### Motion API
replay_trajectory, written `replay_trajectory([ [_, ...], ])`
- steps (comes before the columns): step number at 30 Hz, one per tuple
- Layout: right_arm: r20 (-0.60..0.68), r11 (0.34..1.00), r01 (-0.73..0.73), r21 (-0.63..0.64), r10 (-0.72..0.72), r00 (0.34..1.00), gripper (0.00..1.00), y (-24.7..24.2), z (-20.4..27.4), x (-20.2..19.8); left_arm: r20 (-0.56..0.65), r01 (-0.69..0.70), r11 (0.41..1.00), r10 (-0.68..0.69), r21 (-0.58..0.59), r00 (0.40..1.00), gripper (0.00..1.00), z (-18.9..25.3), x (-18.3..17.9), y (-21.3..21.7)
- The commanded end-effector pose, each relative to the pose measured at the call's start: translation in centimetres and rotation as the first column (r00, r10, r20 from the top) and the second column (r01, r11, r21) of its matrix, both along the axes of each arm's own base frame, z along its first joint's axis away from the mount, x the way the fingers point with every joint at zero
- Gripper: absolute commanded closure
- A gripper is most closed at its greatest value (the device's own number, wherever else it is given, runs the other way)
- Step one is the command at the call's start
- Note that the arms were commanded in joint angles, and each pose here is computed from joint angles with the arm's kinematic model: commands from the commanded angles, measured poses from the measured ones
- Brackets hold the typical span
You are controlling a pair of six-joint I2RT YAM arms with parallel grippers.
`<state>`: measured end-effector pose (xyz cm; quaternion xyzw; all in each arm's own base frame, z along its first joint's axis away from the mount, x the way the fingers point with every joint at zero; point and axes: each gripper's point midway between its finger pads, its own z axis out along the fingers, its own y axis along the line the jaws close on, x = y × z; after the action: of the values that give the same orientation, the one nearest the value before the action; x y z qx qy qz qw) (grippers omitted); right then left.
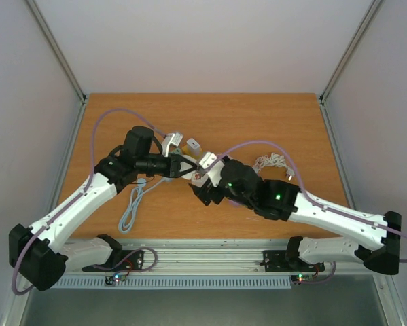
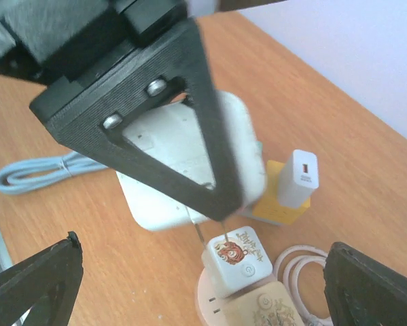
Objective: Insert the plug
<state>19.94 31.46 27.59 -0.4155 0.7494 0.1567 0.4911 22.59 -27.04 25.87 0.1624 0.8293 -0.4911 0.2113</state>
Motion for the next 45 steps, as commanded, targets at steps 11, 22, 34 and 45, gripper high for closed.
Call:
replay_trajectory([
  [11,-0.484,0.824,0.484,0.295,-0.308,0.819,0.15,-9.3,0.8,5.6,0.148,-0.018,0.999,0.014,0.03,0.989,0.99,1.4,1.0,0.2],
  [22,-0.667,0.339,0.939,0.052,-0.688,0.286,0.12,-22.7,-5.5,8.0,0.181,-0.018,0.963,-0.033,0.27,0.983,1.0,-3.1,0.9,-5.0],
  [34,-0.677,0.029,0.999,-0.04,-0.736,-0.005,0.08,-30.3,-9.7,4.3,0.206,0.038,0.859,-0.165,0.511,0.964,1.0,-8.9,-0.2,-14.3],
  [45,-0.65,0.022,0.997,-0.078,-0.759,-0.034,0.06,-31.2,-10.8,3.8,0.216,0.053,0.818,-0.212,0.572,0.953,1.0,-11.4,0.9,-16.5],
])
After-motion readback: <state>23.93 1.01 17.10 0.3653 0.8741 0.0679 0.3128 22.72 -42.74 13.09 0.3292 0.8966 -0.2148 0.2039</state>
